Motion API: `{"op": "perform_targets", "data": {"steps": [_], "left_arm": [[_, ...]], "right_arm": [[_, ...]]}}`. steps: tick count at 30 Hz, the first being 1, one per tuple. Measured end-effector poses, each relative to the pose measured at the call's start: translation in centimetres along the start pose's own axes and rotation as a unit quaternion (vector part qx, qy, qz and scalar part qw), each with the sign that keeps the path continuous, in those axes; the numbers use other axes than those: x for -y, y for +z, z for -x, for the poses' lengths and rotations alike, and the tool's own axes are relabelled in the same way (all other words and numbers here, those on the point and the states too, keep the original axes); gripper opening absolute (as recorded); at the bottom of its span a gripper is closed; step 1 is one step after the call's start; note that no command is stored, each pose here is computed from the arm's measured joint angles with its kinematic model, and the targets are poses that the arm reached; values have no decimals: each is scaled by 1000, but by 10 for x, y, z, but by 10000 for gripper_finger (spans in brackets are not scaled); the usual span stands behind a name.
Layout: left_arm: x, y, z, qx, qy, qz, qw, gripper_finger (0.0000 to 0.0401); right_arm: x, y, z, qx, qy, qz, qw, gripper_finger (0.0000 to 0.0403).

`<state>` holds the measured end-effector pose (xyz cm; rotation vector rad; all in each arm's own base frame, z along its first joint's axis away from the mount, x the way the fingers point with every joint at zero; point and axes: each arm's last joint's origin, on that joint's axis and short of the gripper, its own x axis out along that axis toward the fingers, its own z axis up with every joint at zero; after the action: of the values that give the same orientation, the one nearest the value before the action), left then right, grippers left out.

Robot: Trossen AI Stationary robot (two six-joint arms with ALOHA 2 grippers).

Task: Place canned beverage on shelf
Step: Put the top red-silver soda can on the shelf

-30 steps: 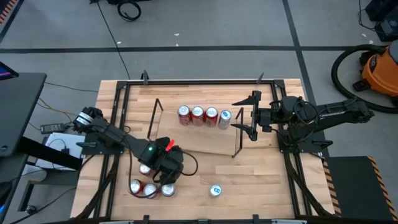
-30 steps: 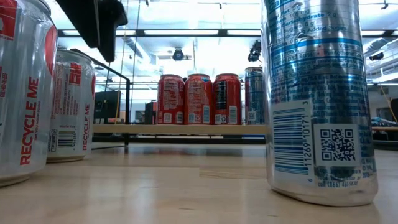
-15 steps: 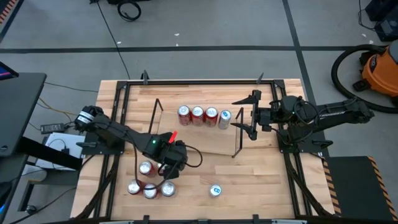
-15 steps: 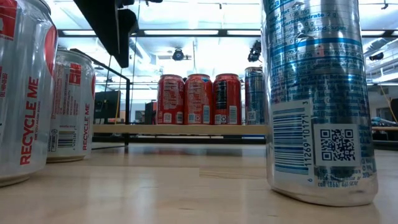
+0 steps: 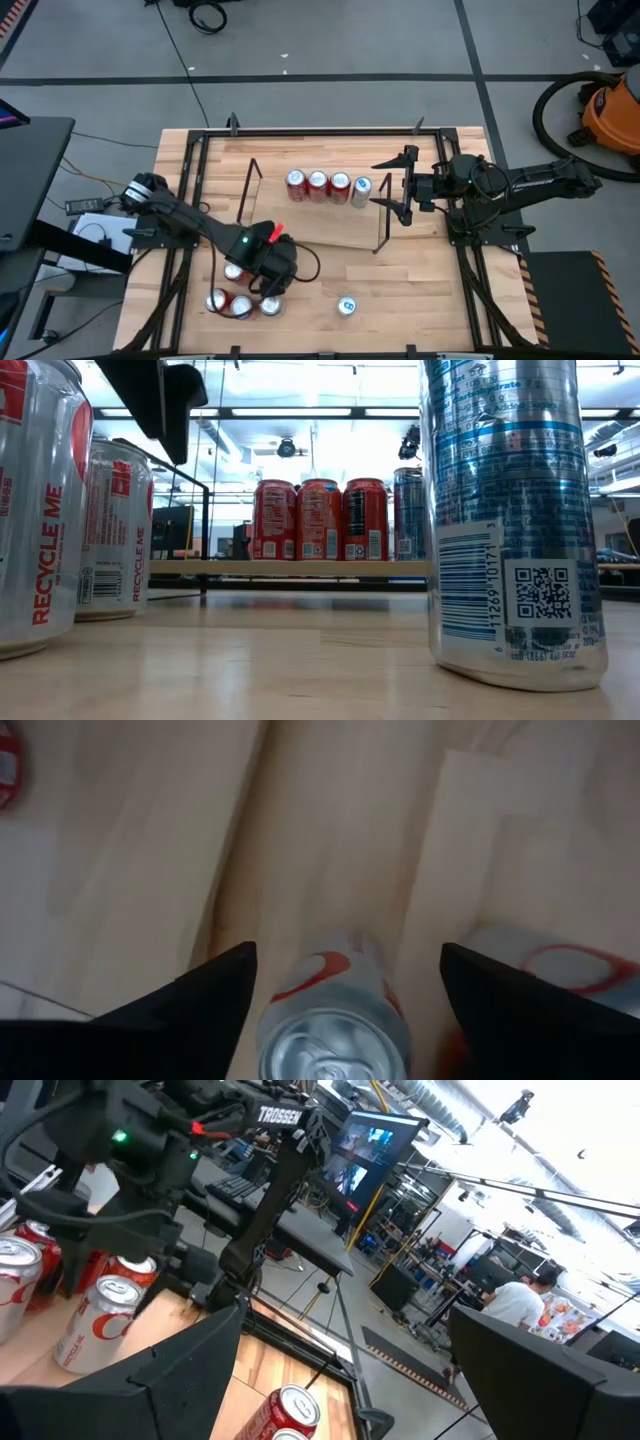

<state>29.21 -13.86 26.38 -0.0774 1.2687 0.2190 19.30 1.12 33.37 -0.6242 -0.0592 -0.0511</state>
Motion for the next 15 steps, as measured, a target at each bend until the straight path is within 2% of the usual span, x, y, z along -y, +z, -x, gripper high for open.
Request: {"op": "perform_targets", "data": {"steps": [5, 8, 15], "left_arm": [[6, -5, -9, -11, 36, -8, 999, 392], [6, -4, -12, -16, 40, -6, 999, 391], [9, -6, -12, -42, 3, -18, 999, 389]], "right_arm": [[0, 0, 0, 1, -1, 0, 1000, 368], [0, 0, 0, 1, -1, 0, 1000, 368], [1, 0, 0, 0, -2, 0, 1000, 368]]}}
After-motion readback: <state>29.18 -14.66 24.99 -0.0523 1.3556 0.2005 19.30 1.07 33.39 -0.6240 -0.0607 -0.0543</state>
